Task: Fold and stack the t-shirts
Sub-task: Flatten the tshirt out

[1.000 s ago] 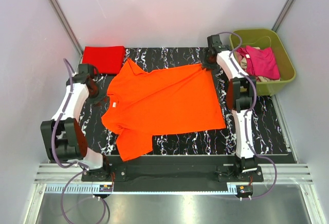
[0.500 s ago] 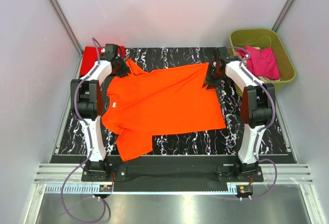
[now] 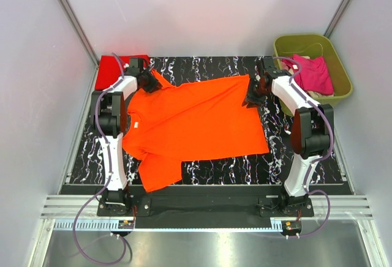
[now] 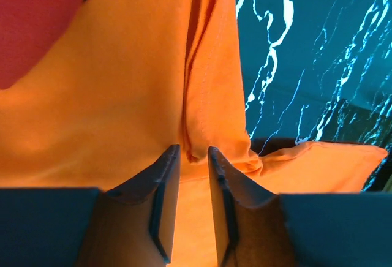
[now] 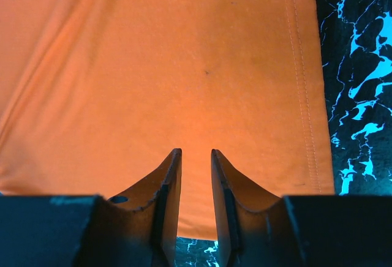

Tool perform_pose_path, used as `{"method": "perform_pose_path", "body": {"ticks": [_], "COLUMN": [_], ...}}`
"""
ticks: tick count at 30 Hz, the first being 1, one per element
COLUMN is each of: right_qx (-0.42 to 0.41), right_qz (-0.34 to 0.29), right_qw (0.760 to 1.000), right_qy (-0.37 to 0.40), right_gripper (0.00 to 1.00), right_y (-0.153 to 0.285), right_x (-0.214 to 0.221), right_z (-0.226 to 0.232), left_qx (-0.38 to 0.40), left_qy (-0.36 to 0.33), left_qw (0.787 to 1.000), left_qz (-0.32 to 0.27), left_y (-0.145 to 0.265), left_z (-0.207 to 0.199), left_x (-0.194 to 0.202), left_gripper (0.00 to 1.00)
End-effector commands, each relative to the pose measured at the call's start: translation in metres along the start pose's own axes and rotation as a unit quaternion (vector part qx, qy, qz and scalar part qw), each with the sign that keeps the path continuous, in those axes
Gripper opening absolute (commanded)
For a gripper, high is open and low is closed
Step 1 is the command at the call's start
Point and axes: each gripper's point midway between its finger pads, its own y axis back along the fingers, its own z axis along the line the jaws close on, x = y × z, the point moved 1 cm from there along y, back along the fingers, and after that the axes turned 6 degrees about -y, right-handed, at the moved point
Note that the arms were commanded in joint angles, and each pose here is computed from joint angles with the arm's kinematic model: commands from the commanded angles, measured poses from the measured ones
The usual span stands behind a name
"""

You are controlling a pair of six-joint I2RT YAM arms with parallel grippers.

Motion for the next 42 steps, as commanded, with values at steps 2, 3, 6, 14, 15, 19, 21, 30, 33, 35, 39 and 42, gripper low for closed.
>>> {"method": "perform_pose_path", "body": {"ticks": [2,3,6,14,15,19,21,30,33,35,39,42], "right_qx": [-0.018,-0.017,-0.018,-0.016,-0.015,-0.014,-0.014,-0.01,0.005,0.016,0.021,0.017], "right_qz": [-0.018,-0.018,-0.017,-0.02,-0.019,-0.009,-0.003,0.005,-0.008,-0.021,-0.058,-0.095], "right_qw": [0.999,1.0,1.0,0.999,1.0,1.0,1.0,1.0,1.0,0.999,0.998,0.995], "right_qy": [0.019,0.018,0.017,0.02,0.019,0.011,0.005,0.014,0.023,0.026,0.009,-0.02], "right_gripper": [0.32,0.32,0.32,0.32,0.32,0.32,0.32,0.32,0.32,0.32,0.33,0.26], "right_y": [0.011,0.01,0.008,0.007,0.007,0.004,0.002,0.005,0.002,-0.004,-0.022,-0.04], "right_x": [-0.005,-0.005,-0.006,-0.007,-0.007,0.0,0.003,0.012,0.004,-0.009,-0.044,-0.076], "right_z": [0.009,0.009,0.009,0.009,0.008,0.006,0.005,-0.001,-0.005,-0.005,0.006,0.02], "left_qx": [0.06,0.063,0.062,0.091,0.118,0.198,0.23,0.141,0.052,0.007,-0.018,-0.024], "left_qy": [0.022,0.029,0.039,0.023,0.002,-0.068,-0.076,-0.15,-0.175,-0.191,-0.177,-0.174], "left_qw": [0.997,0.997,0.997,0.995,0.992,0.974,0.966,0.971,0.976,0.978,0.983,0.984], "left_qz": [-0.037,-0.034,-0.016,-0.023,-0.038,-0.083,-0.09,-0.123,-0.115,-0.084,-0.037,-0.022], "left_y": [0.013,0.01,0.003,-0.005,-0.004,-0.008,-0.017,0.036,0.065,0.071,0.069,0.057], "left_z": [-0.029,-0.03,-0.03,-0.047,-0.063,-0.121,-0.141,-0.137,-0.097,-0.069,-0.032,-0.022], "left_x": [-0.018,-0.017,-0.011,-0.021,-0.027,-0.051,-0.057,-0.066,-0.055,-0.038,-0.016,-0.009], "left_gripper": [0.3,0.3,0.34,0.1,0.08,0.08,0.12,0.78,0.71,0.68,0.66,0.51]}}
